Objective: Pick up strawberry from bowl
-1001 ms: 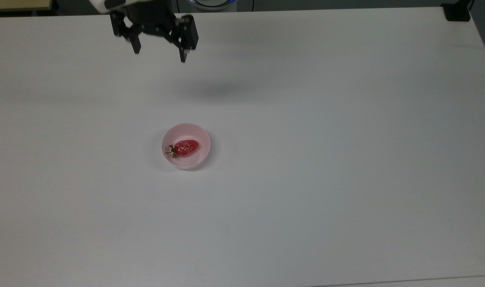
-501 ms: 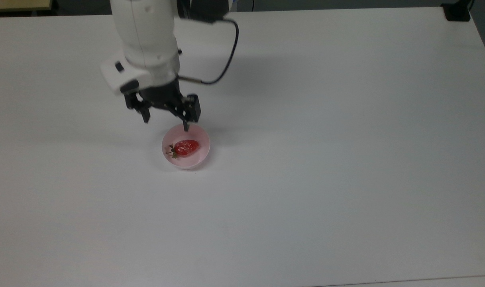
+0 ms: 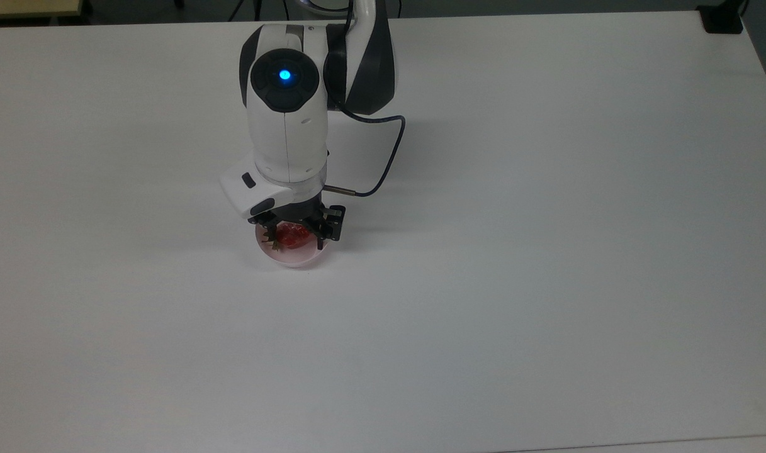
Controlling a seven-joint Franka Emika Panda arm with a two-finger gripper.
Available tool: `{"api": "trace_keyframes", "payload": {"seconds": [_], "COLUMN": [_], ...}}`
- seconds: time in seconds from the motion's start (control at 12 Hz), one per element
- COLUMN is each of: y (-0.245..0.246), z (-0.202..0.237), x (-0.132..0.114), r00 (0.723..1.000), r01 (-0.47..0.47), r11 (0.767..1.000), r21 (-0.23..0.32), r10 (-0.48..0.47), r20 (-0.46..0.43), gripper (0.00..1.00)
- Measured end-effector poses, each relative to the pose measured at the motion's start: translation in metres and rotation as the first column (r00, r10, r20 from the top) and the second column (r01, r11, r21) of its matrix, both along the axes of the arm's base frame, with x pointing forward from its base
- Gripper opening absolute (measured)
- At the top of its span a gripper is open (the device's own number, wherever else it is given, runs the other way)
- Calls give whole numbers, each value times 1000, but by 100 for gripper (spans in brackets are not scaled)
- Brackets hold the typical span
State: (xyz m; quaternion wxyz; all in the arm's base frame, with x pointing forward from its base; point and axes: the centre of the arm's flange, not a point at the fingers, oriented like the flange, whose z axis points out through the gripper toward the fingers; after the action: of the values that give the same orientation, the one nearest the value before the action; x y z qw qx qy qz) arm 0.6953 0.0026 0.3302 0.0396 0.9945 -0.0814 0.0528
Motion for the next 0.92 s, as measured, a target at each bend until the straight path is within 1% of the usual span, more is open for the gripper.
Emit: {"api": "trace_keyframes", "payload": {"seconds": [0.08,0.25,0.33,0.58,0.67,0.75,0.83,0.92], "y": [0,-1,-2,-2,-2,-2,-3,-3], "z": [0,-4,-8,-13,-14,-14,-14,-14], "x": [0,-1,-2,-3,-3,-3,-3,-3], "r00": [1000,1000,1000,999,999,999,999,999], "r01": [-2,-19,-24,-32,-32,-32,-32,-32], "r11": [1000,999,999,998,998,998,998,998], "r21": [-3,-30,-38,-49,-49,-49,-49,-49], "r10": [2,19,24,31,31,31,31,30], "r20": [0,-8,-15,-25,-26,-26,-26,-25], "gripper": [72,68,68,64,61,45,37,33]}}
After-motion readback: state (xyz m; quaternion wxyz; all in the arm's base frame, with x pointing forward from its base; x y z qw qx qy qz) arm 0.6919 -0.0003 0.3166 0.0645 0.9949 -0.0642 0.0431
